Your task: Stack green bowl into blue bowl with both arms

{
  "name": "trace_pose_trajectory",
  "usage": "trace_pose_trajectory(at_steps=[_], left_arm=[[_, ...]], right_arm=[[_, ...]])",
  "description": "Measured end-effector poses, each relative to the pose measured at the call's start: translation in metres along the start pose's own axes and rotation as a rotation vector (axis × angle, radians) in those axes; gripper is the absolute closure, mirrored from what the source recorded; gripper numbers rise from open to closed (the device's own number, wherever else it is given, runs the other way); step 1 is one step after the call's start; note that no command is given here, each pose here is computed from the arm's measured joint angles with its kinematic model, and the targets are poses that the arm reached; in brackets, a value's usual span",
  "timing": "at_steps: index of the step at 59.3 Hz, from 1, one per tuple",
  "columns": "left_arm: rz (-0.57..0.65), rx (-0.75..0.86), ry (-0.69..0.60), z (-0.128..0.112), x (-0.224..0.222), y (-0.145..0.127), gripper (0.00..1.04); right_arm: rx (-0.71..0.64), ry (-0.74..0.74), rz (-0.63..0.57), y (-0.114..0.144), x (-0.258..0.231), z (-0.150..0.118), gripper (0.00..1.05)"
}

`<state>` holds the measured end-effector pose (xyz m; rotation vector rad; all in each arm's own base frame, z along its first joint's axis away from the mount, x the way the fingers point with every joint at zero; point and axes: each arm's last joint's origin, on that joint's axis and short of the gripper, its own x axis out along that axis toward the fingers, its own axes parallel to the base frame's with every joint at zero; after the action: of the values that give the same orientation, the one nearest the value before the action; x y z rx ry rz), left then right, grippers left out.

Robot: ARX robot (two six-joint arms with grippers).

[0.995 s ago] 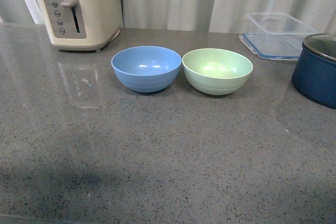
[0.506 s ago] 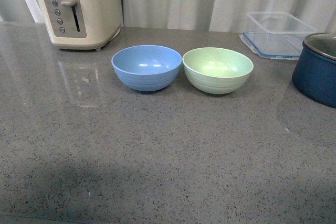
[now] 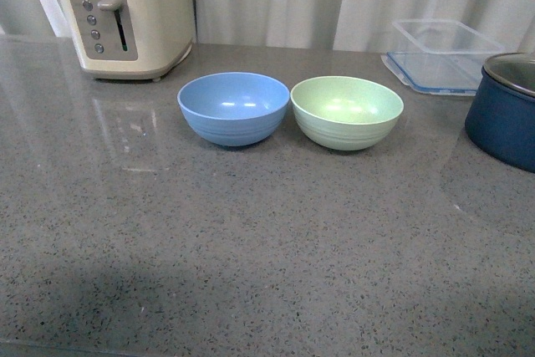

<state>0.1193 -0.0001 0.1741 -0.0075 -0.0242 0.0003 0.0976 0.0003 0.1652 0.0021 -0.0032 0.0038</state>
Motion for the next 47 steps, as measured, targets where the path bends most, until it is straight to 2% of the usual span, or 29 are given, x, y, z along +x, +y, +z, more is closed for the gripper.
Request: trace_pose_trajectory(at_steps=[34,39,47], left_arm=[[0.0,0.0,-0.001,0.0,-0.012,0.0,1.01],[0.0,0.0,0.035,-0.005,-0.019,0.0,1.01],[0.0,0.0,0.003,-0.003,-0.023,0.0,1.01]], right_arm=[[0.0,0.0,0.0,0.0,0.0,0.0,0.1],[0.0,0.0,0.0,0.0,0.0,0.0,0.1],[0.0,0.0,0.0,0.0,0.0,0.0,0.1]])
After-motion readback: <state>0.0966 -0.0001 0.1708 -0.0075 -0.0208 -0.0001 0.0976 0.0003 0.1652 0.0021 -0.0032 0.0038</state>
